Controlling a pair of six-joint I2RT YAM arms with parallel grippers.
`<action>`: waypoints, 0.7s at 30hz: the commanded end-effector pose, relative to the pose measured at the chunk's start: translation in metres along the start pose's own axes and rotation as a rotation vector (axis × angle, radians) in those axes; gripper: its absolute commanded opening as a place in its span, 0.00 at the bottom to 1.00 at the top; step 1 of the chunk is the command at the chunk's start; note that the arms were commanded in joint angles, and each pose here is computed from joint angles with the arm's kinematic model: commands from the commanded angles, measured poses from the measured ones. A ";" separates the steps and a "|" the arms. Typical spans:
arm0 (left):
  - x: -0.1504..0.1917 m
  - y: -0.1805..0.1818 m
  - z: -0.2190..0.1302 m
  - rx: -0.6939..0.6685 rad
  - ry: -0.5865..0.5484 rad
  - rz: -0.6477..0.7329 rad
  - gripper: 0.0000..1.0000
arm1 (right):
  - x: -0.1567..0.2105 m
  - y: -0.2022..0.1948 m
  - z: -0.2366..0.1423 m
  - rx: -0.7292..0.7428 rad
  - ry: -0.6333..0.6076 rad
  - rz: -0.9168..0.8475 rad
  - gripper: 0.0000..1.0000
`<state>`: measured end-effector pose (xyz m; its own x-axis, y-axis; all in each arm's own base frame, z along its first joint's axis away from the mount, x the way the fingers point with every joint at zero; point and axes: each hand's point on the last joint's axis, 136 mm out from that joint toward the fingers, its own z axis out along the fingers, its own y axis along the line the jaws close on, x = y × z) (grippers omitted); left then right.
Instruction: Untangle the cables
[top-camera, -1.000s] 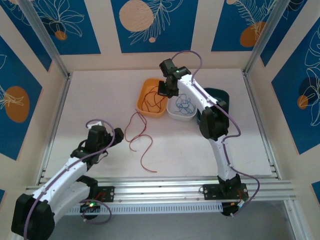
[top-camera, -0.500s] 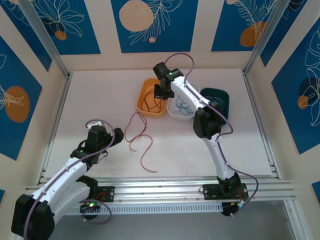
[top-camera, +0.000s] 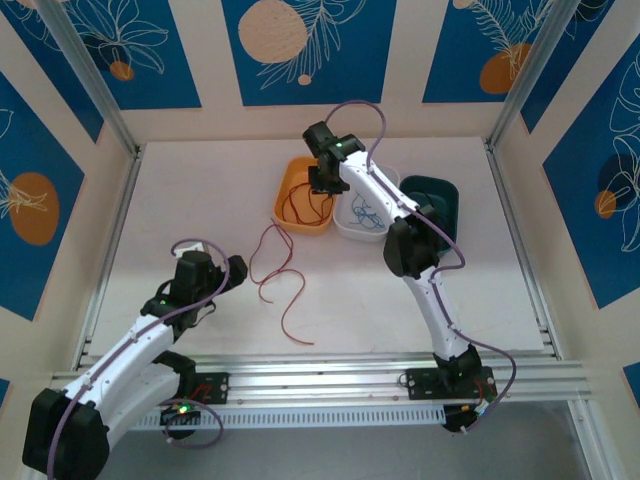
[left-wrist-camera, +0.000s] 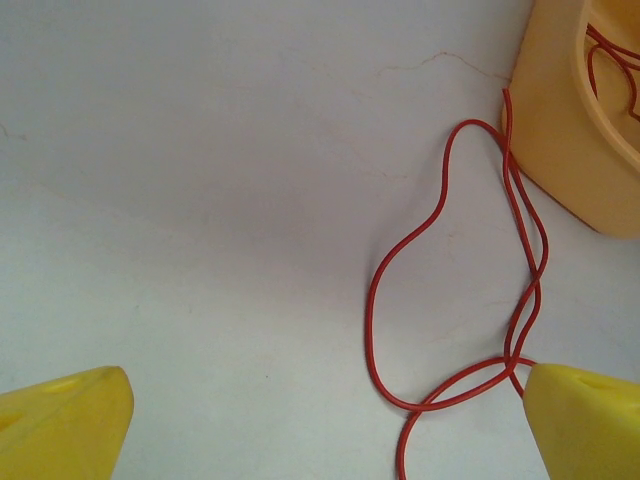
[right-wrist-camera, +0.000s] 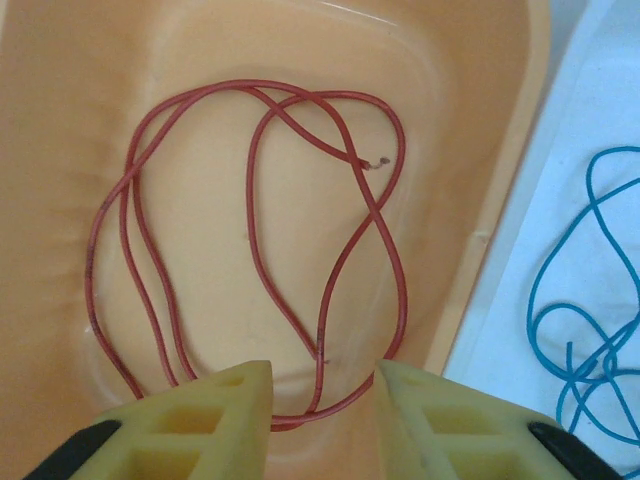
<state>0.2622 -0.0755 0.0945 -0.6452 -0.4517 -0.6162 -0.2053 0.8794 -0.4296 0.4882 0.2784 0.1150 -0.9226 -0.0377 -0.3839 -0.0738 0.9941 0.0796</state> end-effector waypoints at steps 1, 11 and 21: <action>-0.005 0.001 0.000 -0.001 -0.023 -0.012 1.00 | -0.006 -0.005 -0.029 0.033 -0.041 -0.019 0.33; -0.006 0.001 -0.001 -0.007 -0.022 -0.009 1.00 | 0.016 0.012 -0.075 -0.023 -0.054 -0.073 0.33; -0.006 0.004 -0.001 -0.021 -0.024 -0.007 1.00 | 0.113 0.031 -0.086 -0.152 0.079 -0.179 0.35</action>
<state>0.2621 -0.0754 0.0943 -0.6453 -0.4516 -0.6162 -0.2060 0.8796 -0.4288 0.3681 0.2889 0.1608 -0.9124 -0.1939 -0.3606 -0.2466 0.9633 0.1060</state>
